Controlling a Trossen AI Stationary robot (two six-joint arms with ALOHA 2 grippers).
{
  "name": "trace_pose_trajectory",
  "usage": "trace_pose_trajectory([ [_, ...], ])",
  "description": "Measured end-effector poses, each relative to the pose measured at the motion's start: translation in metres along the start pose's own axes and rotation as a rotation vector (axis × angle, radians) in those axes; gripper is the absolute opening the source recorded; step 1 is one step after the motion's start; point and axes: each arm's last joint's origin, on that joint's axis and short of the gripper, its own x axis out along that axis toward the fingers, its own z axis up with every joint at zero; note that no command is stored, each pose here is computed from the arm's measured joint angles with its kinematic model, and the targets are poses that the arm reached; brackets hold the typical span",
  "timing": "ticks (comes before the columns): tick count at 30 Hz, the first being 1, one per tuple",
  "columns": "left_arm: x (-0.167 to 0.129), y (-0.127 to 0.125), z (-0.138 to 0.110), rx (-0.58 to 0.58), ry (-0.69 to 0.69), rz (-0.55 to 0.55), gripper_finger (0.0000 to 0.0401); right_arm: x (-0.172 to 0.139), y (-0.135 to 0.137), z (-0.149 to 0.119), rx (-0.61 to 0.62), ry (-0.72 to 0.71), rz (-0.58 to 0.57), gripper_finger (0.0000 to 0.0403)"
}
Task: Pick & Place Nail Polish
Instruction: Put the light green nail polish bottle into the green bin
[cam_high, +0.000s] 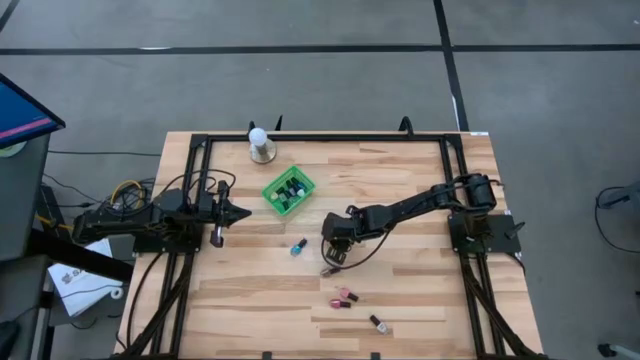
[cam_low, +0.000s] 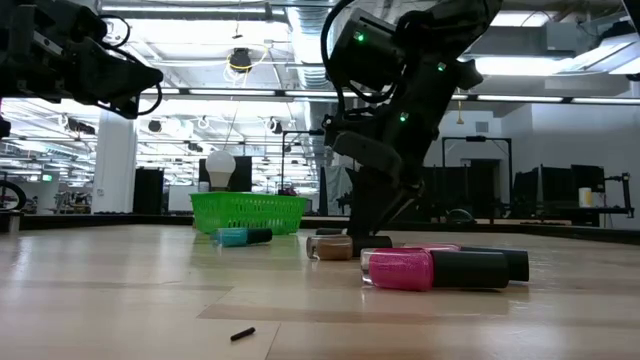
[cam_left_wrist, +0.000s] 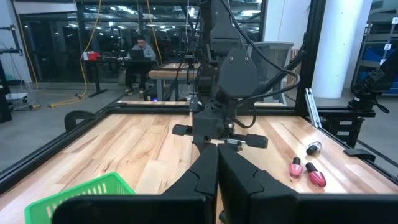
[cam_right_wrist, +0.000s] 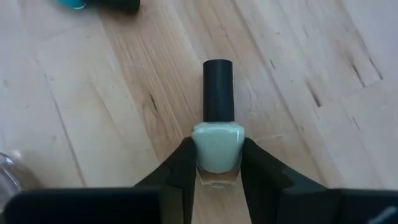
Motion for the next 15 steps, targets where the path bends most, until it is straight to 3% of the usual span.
trace_pose_trajectory([
  [9, 0.000, 0.000, 0.000, 0.000, -0.001, 0.000, 0.0002, -0.017, -0.010, 0.004, 0.030, 0.016, 0.031, 0.0086],
  [15, 0.000, 0.000, 0.000, 0.000, -0.001, 0.000, 0.0002, -0.056, -0.024, 0.027, 0.086, -0.142, 0.081, 0.0086],
])
